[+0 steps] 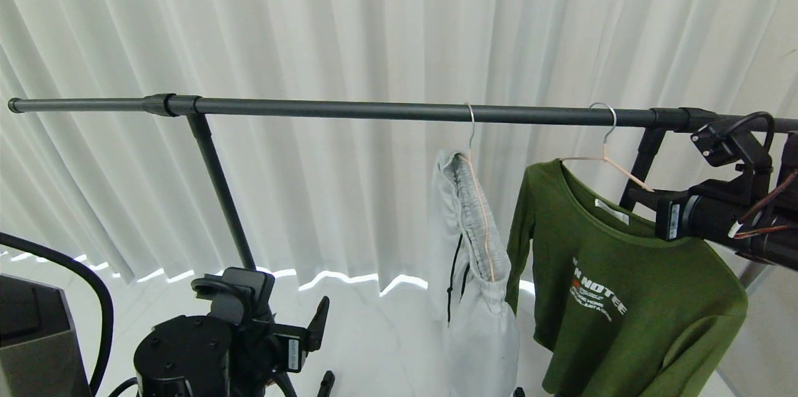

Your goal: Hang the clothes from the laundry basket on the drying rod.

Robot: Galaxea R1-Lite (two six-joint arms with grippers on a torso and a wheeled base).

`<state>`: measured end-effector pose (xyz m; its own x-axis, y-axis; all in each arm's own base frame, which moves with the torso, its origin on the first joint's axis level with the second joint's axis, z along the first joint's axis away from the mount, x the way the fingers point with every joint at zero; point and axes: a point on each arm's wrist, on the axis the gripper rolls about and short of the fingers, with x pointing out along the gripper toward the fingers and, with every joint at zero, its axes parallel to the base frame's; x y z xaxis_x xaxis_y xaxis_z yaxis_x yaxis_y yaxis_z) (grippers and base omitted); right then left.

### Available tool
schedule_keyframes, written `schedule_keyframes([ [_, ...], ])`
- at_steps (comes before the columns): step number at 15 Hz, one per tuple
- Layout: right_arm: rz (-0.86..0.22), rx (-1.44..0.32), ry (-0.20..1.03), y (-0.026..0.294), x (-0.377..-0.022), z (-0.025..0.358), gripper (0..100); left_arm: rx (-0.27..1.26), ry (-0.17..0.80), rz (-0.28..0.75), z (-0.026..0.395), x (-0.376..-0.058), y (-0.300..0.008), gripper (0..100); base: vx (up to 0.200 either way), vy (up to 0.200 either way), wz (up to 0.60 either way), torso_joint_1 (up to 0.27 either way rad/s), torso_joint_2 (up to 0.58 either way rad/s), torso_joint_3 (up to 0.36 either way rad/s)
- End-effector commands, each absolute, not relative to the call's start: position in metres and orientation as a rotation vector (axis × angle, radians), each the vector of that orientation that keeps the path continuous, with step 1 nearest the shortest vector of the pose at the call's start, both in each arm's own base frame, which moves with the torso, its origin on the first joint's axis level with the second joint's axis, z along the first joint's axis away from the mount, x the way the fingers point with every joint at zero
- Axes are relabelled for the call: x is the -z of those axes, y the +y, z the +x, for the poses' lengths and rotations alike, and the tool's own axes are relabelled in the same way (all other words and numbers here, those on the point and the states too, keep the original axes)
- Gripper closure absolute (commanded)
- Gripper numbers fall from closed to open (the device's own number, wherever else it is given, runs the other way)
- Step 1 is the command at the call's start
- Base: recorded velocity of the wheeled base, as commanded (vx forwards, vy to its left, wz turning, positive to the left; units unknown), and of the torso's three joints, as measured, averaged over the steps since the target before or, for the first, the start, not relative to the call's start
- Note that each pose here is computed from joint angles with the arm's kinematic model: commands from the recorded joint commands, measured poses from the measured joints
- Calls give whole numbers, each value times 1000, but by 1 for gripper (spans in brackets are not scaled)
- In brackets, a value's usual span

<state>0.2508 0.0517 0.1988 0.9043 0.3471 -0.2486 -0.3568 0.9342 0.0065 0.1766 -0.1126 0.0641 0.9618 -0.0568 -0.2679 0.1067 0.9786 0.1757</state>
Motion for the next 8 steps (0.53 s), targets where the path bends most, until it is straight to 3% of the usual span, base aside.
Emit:
schedule_keyframes([
  [1, -40, -368, 254, 53, -198, 250, 100, 83, 266, 191, 177, -64, -113, 0, 0, 0, 0, 0, 0, 0],
  [4, -42, -368, 252, 52, -198, 250, 100, 83, 266, 191, 177, -64, -113, 0, 0, 0, 0, 0, 0, 0],
  [5, -41, -370, 256, 52, -198, 250, 0, 83, 266, 191, 177, -64, -113, 0, 0, 0, 0, 0, 0, 0],
  [8, -37, -365, 254, 52, -198, 250, 0, 82, 267, 190, 177, -64, -112, 0, 0, 0, 0, 0, 0, 0],
])
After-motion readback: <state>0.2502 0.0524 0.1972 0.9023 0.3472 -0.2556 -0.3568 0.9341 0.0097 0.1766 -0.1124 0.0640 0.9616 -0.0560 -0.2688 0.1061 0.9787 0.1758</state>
